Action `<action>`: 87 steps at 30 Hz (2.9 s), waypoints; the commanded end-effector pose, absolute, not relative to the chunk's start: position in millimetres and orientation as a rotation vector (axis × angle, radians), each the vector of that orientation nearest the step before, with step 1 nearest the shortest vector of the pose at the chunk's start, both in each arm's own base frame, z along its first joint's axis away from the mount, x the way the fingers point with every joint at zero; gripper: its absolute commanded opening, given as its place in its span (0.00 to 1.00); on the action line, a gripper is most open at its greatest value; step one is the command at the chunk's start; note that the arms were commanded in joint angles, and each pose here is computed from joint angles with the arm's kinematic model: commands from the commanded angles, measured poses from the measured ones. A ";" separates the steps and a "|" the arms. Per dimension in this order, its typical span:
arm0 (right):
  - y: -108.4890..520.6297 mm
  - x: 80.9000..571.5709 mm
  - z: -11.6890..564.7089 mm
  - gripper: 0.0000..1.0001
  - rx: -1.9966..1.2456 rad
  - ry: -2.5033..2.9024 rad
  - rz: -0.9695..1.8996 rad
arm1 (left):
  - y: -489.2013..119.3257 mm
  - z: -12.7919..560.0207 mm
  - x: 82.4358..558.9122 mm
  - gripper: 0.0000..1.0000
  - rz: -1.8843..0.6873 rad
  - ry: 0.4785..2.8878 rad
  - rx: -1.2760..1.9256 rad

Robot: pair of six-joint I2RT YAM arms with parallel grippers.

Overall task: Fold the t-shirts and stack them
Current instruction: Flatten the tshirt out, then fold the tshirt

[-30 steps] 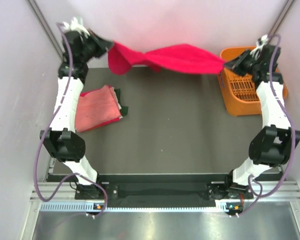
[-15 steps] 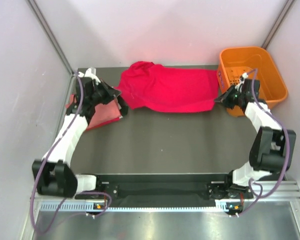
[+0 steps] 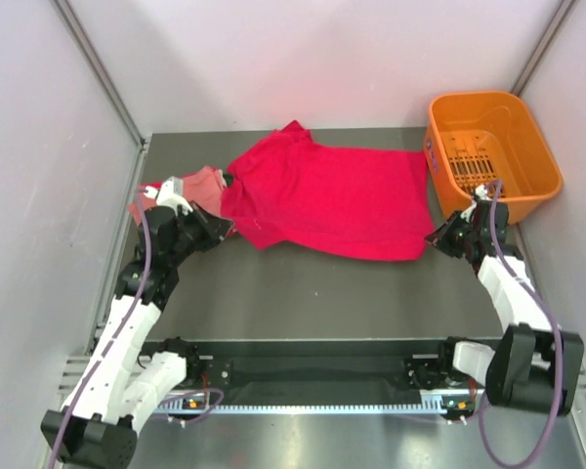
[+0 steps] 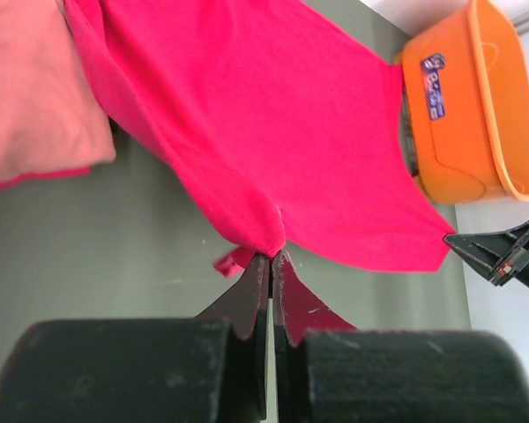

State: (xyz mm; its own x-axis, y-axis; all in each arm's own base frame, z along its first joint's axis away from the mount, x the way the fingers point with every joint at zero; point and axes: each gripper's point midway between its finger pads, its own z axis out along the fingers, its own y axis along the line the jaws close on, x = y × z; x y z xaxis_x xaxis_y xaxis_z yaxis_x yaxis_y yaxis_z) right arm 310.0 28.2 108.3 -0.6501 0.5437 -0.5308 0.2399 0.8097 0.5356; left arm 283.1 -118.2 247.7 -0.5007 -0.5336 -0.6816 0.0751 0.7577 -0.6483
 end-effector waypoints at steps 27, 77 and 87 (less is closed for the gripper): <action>10.3 315.1 113.5 0.00 0.572 2.251 0.230 | -126.3 213.2 325.8 0.00 -0.719 2.039 -0.413; -4.6 391.2 124.0 0.02 1.260 1.959 0.179 | -109.1 207.4 492.0 0.00 -0.570 1.995 -0.581; 16.4 440.7 154.9 0.53 1.230 1.814 0.338 | -109.5 209.3 551.8 0.00 -0.601 1.923 -0.595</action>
State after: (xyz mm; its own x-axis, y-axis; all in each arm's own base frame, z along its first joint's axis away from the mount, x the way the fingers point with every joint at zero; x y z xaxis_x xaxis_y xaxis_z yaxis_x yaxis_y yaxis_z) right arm 402.1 3.2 113.3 -0.1833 0.8513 -0.4915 0.7151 0.4586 0.5276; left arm 518.9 -112.4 178.2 -0.4795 -0.6117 -0.6292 -0.2011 0.7745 -0.5997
